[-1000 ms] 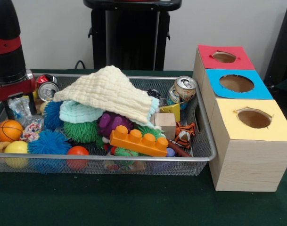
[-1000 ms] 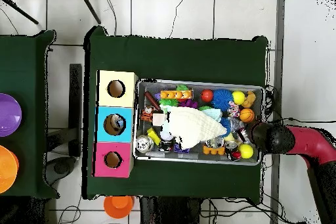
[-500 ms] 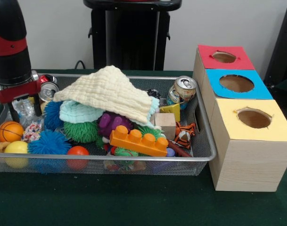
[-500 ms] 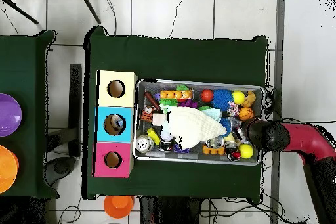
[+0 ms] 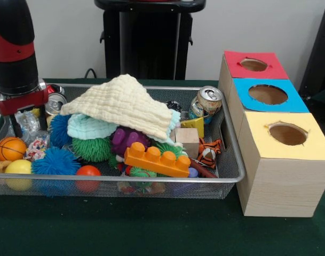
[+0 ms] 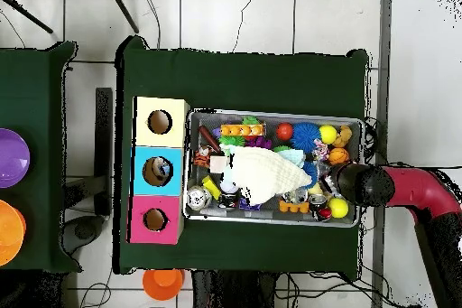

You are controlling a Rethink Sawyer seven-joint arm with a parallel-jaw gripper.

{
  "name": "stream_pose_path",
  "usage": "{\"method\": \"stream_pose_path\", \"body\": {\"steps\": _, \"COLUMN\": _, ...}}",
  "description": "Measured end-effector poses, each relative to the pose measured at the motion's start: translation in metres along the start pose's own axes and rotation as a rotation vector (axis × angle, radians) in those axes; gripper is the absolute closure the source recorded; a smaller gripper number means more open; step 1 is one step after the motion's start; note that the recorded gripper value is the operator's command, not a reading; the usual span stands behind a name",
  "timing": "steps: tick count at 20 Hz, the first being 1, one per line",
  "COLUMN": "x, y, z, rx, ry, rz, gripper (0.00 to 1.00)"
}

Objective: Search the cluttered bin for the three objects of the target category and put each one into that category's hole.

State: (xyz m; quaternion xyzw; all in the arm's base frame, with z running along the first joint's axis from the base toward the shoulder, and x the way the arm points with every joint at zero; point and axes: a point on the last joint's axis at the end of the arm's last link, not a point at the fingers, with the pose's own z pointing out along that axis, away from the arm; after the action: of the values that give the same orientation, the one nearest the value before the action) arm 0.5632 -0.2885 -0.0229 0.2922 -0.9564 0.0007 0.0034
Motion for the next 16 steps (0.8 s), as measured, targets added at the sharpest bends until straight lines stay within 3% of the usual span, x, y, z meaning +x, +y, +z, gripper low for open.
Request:
{"method": "stream_pose_path", "body": {"steps": 5, "x": 0.0001, "y": 0.0032, "z": 0.0001, "rx": 0.006, "ry": 0.021, "rz": -0.011, "gripper": 0.0}}
{"method": "stream_pose_path", "body": {"steps": 16, "x": 0.0034, "y": 0.0066, "z": 0.009, "rx": -0.01, "ry": 0.012, "rz": -0.002, "gripper": 0.0}}
